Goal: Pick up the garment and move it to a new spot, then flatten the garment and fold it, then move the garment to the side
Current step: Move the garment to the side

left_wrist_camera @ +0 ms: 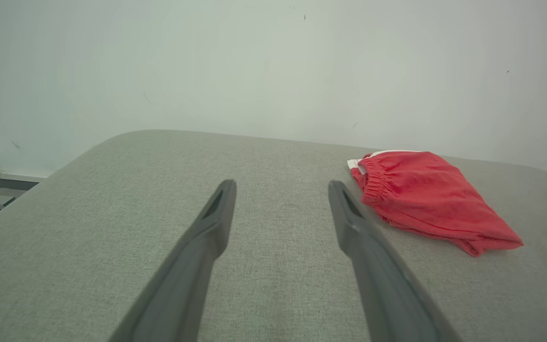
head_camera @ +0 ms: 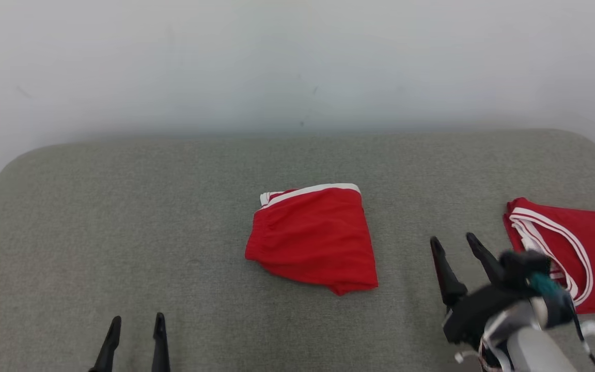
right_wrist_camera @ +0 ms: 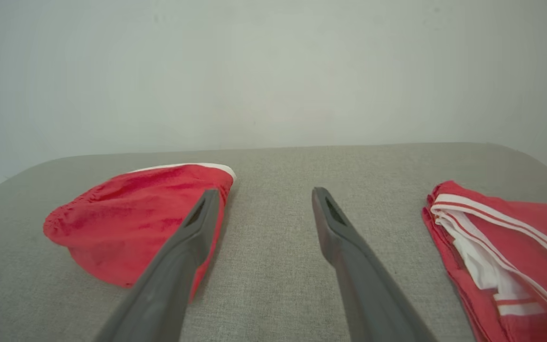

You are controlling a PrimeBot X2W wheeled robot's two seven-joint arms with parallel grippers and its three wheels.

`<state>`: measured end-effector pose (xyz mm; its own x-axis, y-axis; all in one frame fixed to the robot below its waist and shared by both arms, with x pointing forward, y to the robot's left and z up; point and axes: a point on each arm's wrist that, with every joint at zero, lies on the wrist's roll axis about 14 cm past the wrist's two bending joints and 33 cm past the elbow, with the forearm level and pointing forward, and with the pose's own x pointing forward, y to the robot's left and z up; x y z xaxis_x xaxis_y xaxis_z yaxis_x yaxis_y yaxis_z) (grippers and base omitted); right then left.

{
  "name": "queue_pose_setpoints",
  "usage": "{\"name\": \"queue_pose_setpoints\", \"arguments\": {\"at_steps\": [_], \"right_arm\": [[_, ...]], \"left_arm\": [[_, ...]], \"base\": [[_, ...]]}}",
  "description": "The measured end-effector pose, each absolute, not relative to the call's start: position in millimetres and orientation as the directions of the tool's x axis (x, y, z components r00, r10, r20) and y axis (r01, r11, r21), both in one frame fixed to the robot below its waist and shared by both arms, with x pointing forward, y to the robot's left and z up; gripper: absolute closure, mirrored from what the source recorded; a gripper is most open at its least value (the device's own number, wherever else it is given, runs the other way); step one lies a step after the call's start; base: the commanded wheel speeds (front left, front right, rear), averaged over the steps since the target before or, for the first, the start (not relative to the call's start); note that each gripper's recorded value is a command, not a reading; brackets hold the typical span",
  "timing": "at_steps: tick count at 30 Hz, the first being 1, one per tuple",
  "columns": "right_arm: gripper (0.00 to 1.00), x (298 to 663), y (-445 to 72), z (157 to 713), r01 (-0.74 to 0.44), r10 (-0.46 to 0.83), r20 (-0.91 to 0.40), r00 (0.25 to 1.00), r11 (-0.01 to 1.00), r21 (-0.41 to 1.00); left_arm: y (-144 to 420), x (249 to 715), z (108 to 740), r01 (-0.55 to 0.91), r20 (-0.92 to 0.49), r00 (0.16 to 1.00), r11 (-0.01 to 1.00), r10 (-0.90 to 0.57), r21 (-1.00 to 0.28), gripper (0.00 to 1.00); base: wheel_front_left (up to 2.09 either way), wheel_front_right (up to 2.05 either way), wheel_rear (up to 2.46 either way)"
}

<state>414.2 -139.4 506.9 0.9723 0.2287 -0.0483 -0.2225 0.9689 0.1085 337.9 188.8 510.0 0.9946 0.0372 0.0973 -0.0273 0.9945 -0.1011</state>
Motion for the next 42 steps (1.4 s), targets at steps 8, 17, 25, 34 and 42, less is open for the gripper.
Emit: {"name": "queue_pose_setpoints", "arguments": {"at_steps": [8, 17, 25, 34, 42], "right_arm": [[0.0, 467, -116, 502, -0.259, 0.289, -0.318, 0.903, 0.956, 0.134], [0.0, 495, -69, 468, -0.261, 0.358, -0.482, 0.8, 0.93, 0.258], [0.0, 497, -54, 419, -0.242, 0.351, -0.613, 0.708, 0.936, 0.256], [0.86, 502, -39, 394, -0.242, 0.37, -0.678, 0.636, 0.929, 0.28], [1.0, 508, -26, 407, -0.467, 0.334, -0.7, 0.631, 0.885, 0.001]], "left_arm": [[185, 339, 515, -0.024, 0.111, 0.993, 0.993, 0.037, -0.114, 0.0], [195, 351, 520, -0.039, 0.12, 0.991, 0.994, 0.052, -0.107, 0.0], [205, 357, 509, -0.068, 0.083, 0.994, 0.992, 0.076, -0.102, 0.0], [207, 368, 507, -0.065, 0.074, 0.995, 0.993, 0.072, -0.1, 0.0], [212, 374, 509, -0.08, 0.084, 0.992, 0.991, 0.089, -0.109, 0.0]], "base": [[0.0, 0.0, 0.0], [0.0, 0.0, 0.0], [0.0, 0.0, 0.0], [0.0, 0.0, 0.0], [0.0, 0.0, 0.0]]}}
